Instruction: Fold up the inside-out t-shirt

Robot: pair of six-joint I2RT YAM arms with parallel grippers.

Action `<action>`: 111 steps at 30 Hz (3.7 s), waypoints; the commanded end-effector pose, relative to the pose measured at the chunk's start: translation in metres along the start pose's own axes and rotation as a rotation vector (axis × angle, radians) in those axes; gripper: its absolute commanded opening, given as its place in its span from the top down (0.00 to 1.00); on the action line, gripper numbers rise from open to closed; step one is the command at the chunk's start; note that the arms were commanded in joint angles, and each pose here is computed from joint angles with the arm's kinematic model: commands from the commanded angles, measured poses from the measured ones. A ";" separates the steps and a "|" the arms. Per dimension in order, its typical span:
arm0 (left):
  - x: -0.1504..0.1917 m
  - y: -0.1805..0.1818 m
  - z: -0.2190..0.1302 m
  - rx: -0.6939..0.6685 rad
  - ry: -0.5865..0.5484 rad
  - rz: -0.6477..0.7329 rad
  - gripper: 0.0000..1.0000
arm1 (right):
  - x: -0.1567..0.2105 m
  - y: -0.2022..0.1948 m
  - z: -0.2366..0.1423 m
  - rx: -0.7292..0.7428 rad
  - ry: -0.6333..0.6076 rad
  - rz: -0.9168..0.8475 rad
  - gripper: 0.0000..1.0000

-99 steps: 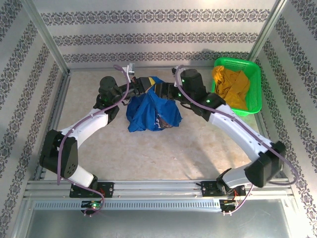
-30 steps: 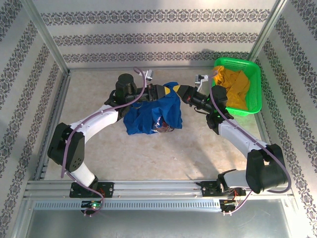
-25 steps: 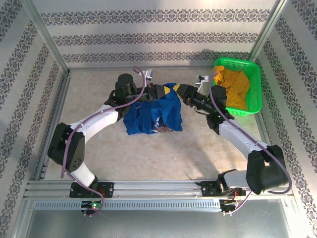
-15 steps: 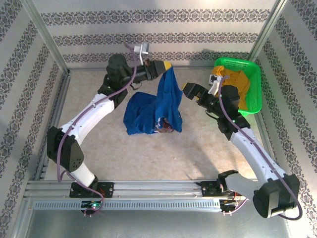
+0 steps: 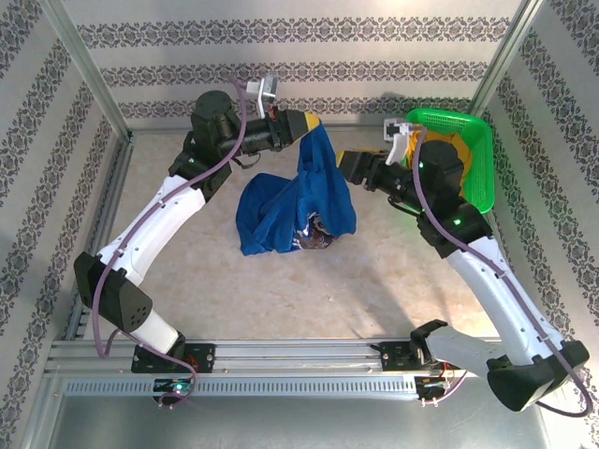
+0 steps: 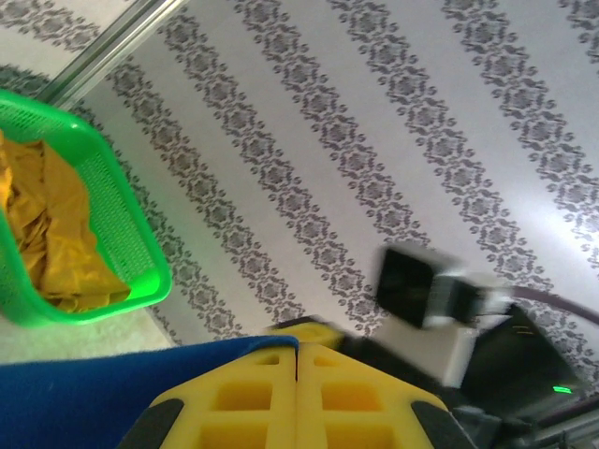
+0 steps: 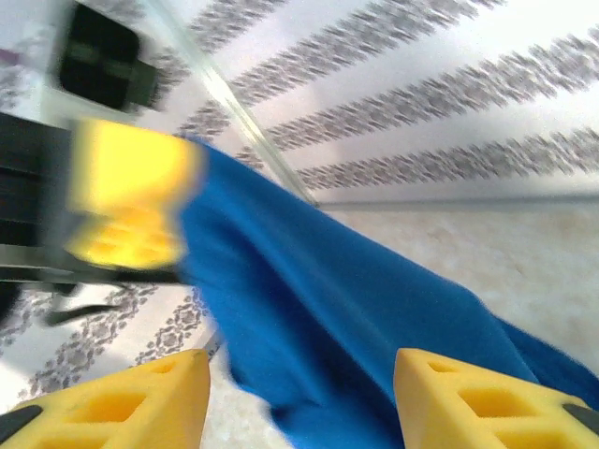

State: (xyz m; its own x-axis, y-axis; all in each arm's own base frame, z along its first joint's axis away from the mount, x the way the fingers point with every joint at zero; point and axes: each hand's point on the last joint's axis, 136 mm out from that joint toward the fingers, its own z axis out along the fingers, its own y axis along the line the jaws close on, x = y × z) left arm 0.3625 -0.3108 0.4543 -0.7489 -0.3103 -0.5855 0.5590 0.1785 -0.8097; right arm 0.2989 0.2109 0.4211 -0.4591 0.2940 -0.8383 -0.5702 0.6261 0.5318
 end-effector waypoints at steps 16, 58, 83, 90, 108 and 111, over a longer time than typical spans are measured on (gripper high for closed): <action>-0.006 0.017 -0.016 -0.044 -0.150 -0.132 1.00 | 0.046 0.012 0.052 0.139 0.105 -0.115 0.58; 0.058 0.067 -0.035 -0.160 0.003 0.046 0.45 | 0.026 -0.011 0.017 -0.143 0.059 0.166 1.00; -0.006 0.011 0.008 -0.147 -0.094 0.225 1.00 | -0.019 -0.042 -0.006 0.025 -0.109 0.183 0.32; -0.057 -0.081 0.022 0.137 -0.066 0.230 1.00 | 0.033 -0.079 -0.004 0.095 -0.052 0.131 0.12; -0.070 -0.178 0.005 0.396 0.005 0.281 1.00 | -0.018 -0.079 -0.009 0.043 -0.115 0.024 0.04; -0.068 -0.150 0.003 0.335 -0.020 0.258 1.00 | -0.020 -0.076 0.000 -0.006 -0.111 0.050 0.05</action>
State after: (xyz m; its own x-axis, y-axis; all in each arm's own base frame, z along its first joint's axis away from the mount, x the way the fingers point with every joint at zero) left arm 0.3470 -0.3362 0.6014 -0.6421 -0.2796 -0.7138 0.7541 -0.0625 -0.6538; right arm 0.3510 0.1470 0.3843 -0.4136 0.4097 -0.8131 -0.4856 0.6561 0.5776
